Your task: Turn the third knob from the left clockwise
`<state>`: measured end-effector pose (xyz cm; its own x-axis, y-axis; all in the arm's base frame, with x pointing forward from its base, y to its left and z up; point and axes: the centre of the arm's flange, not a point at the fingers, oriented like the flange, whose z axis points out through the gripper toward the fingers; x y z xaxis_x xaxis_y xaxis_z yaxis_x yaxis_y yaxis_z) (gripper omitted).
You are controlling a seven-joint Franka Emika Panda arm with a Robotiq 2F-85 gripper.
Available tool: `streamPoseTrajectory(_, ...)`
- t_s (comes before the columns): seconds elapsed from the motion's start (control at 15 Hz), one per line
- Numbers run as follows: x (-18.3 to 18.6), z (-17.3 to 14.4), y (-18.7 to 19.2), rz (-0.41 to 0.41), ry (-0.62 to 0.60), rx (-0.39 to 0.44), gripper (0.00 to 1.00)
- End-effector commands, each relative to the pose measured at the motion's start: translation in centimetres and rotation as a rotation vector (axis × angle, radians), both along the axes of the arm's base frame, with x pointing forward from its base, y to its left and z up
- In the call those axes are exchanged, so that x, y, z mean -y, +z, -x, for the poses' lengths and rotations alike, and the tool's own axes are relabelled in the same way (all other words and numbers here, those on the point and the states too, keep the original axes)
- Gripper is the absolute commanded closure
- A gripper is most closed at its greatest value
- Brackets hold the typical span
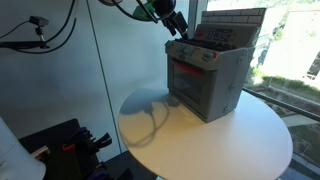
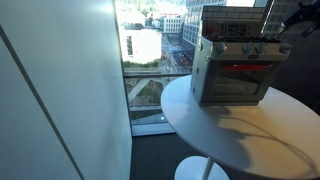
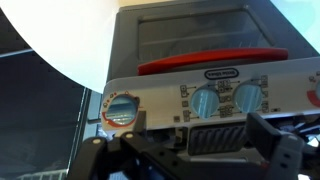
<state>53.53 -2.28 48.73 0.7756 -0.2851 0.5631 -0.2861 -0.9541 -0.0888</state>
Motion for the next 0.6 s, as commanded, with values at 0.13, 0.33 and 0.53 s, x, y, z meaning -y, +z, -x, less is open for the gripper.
streamPoseTrajectory(0.13,0.3,-1.2,-1.5,0.006,-0.032,0.012,0.00)
streamPoseTrajectory(0.33,0.2,-1.7,-2.2,0.009,-0.031,0.013,0.00)
streamPoseTrajectory(0.53,0.2,-2.2,-2.6,0.006,-0.029,0.010,0.00)
